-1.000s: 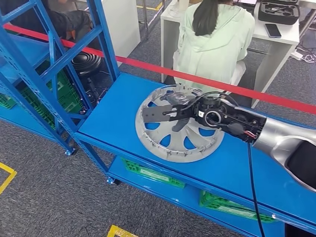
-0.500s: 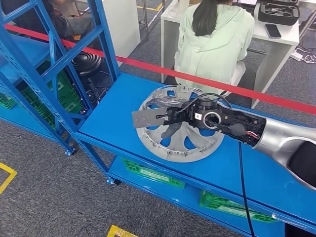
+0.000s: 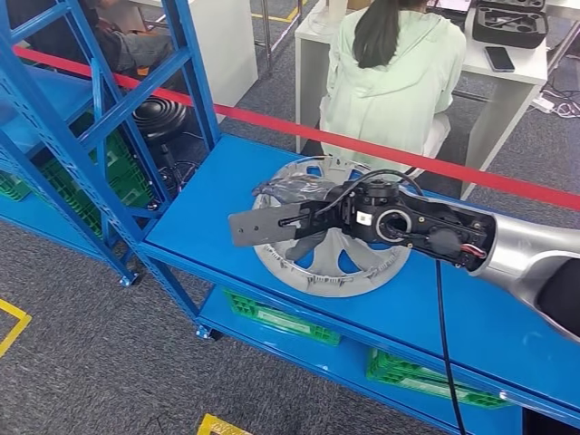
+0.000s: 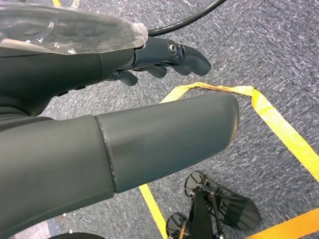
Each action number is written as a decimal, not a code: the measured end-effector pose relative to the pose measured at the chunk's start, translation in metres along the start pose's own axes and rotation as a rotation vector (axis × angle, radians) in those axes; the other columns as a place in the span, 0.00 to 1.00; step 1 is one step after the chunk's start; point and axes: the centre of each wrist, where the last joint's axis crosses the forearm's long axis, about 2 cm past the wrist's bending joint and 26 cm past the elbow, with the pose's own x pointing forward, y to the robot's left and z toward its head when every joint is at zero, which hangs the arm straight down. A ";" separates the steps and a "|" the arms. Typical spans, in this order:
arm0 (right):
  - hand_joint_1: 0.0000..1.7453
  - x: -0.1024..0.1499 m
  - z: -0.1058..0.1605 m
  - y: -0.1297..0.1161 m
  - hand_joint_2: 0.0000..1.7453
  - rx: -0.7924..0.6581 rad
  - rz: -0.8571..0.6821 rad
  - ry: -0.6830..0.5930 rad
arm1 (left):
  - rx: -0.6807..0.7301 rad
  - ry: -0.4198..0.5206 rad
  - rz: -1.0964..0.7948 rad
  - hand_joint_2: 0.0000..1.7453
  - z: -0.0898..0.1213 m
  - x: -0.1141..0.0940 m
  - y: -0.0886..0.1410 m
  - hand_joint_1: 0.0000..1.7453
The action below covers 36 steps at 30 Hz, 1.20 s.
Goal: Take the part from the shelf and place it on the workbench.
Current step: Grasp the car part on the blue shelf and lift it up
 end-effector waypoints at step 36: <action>0.00 -0.067 0.042 0.108 1.00 0.231 -0.147 0.241 | 0.010 -0.006 -0.013 0.00 -0.003 0.005 0.009 0.00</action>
